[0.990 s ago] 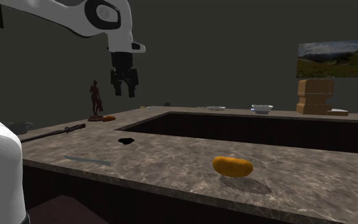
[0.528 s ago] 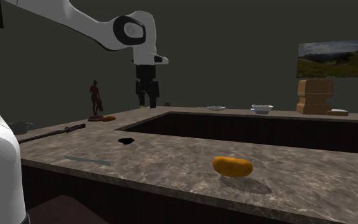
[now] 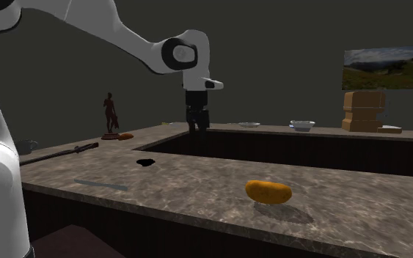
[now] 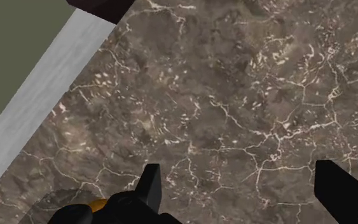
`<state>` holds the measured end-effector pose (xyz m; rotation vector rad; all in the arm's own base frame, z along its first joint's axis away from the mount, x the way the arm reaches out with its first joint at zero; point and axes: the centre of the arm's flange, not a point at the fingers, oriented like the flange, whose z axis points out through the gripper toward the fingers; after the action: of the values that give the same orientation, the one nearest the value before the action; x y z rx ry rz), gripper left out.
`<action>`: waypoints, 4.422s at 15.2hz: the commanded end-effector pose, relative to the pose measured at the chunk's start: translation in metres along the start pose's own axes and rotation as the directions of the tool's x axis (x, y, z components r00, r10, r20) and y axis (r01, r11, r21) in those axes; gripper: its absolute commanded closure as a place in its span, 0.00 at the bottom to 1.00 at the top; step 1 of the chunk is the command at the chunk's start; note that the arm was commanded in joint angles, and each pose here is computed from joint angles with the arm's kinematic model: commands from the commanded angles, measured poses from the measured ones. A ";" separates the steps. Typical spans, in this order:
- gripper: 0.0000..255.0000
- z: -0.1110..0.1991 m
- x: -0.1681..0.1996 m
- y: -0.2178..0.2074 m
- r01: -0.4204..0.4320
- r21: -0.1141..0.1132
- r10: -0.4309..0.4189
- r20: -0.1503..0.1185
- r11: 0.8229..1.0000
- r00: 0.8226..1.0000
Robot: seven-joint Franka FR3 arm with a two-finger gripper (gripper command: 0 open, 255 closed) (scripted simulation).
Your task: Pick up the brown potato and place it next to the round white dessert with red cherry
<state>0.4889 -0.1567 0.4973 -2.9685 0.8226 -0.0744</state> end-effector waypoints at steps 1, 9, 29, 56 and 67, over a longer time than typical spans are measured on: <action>0.00 0.011 0.017 0.012 -0.058 0.002 0.058 -0.001 0.998 0.998; 0.00 0.061 0.085 0.077 -0.279 0.010 0.279 0.003 0.960 0.960; 0.00 0.156 0.141 0.163 -0.506 0.017 0.505 0.008 0.863 0.863; 1.00 0.087 0.144 0.158 -0.506 0.017 0.505 0.008 0.863 0.863; 1.00 0.029 0.145 0.154 -0.506 0.017 0.505 0.008 0.863 0.863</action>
<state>0.5365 -0.3632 0.4570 -2.6245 1.5562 -0.0502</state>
